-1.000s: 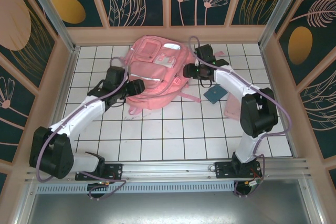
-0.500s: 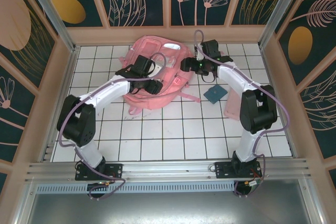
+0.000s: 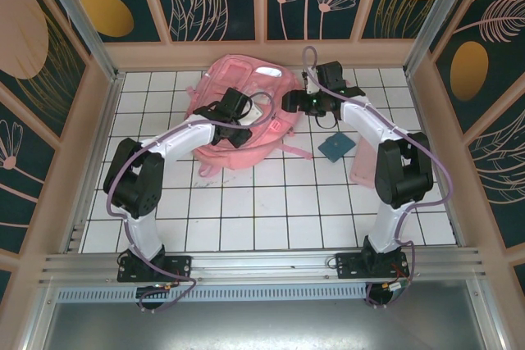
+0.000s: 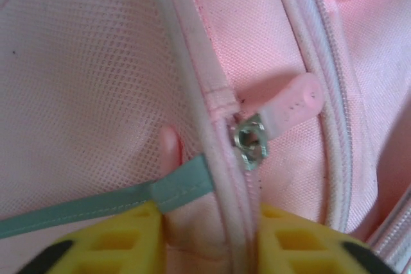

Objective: Pack the student bag

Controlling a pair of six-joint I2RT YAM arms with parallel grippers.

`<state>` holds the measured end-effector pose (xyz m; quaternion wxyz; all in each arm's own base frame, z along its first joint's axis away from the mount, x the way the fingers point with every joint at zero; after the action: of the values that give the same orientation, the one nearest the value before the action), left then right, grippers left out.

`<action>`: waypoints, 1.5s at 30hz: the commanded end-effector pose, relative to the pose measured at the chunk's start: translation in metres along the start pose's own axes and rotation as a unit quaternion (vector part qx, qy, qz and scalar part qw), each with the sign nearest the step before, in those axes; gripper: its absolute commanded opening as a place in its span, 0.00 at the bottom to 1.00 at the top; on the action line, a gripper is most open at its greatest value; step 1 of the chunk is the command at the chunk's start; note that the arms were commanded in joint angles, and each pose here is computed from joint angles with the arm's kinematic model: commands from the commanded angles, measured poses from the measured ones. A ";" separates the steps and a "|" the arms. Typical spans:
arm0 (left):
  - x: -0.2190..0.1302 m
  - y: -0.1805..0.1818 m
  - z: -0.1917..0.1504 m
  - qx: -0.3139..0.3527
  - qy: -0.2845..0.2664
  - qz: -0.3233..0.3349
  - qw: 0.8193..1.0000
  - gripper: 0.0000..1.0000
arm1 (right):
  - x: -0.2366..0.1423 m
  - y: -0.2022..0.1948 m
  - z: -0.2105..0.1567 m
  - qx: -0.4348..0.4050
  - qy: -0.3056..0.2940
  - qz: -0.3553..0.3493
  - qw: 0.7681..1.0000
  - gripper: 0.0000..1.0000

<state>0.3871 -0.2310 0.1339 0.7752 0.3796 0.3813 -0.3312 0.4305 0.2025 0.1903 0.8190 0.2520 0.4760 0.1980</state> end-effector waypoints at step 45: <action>-0.109 0.044 0.038 -0.048 -0.169 0.118 0.977 0.01 | 0.053 0.042 -0.044 -0.143 0.179 0.274 0.934 0.42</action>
<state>0.3701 -0.2063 0.1903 0.8225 0.3660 0.3233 -0.2916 0.4238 0.2650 0.1511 0.6939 0.2105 0.4979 0.4758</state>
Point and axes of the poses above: each hand's point on the last joint's axis, 136 mm out from that joint toward the fingers, its own x axis out along the fingers, its own y axis along the line the jaws close on, z = x × y, the point moved 4 cm from there along -x, back along the fingers, and after that the axes turned 15 degrees about x, right-handed, at the moved point
